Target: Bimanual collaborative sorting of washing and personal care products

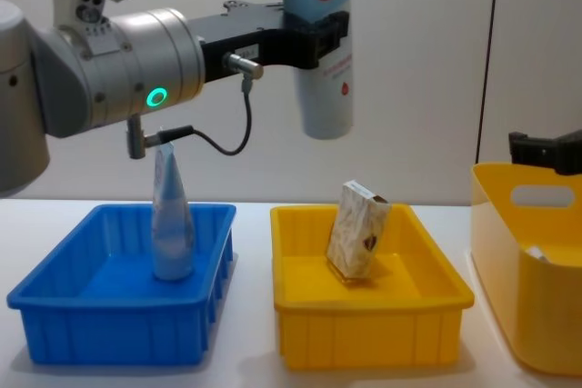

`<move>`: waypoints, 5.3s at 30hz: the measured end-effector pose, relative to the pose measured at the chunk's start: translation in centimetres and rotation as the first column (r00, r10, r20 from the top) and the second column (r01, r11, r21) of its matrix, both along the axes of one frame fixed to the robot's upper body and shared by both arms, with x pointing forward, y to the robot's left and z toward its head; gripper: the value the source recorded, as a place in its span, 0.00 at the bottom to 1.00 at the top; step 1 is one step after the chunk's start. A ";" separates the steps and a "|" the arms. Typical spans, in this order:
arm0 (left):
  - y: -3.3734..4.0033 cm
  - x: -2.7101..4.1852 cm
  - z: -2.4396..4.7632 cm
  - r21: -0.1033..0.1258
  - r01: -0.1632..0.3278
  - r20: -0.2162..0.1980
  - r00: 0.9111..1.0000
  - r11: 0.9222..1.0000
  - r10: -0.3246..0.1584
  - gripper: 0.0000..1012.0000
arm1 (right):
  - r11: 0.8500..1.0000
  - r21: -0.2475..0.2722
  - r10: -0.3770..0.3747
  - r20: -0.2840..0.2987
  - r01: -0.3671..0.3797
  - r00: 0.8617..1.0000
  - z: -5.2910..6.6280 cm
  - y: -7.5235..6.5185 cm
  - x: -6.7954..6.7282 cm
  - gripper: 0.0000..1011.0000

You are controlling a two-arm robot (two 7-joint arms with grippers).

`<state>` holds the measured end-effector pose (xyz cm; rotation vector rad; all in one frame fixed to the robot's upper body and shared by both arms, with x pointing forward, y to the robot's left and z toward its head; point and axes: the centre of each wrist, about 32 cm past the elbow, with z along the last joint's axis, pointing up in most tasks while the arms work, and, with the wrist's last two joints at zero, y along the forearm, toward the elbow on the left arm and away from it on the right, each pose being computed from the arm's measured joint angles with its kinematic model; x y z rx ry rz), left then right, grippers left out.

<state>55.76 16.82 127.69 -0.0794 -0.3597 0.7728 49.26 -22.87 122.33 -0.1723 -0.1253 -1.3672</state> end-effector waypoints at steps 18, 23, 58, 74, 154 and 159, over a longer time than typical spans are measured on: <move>-0.81 0.06 0.29 0.004 0.031 0.000 1.000 1.000 -0.031 0.27 | 0.985 -0.036 0.168 -0.009 -0.169 0.986 0.4 0.0 0.7 0.99; -0.89 0.06 0.31 0.005 0.034 0.000 0.999 0.999 -0.034 0.27 | 0.971 -0.053 0.235 -0.013 -0.235 0.972 0.6 0.2 1.1 0.99; -1.05 0.06 0.38 0.006 0.040 0.001 0.999 0.999 -0.040 0.27 | 0.811 -0.252 0.544 -0.011 -0.529 0.839 3.2 1.7 6.5 0.99; -1.05 0.06 0.37 0.006 0.040 0.001 0.999 0.999 -0.040 0.27 | 0.757 -0.316 0.602 -0.003 -0.572 0.798 4.1 1.7 7.9 0.99; -1.05 0.06 0.38 0.006 0.040 0.001 0.999 0.999 -0.040 0.99 | 0.859 -0.209 0.482 0.021 -0.468 0.876 3.8 3.1 9.7 0.18; -1.05 0.06 0.37 0.006 0.040 0.001 0.999 0.999 -0.040 0.99 | 0.882 -0.195 0.441 0.023 -0.429 0.897 3.6 3.1 9.7 0.17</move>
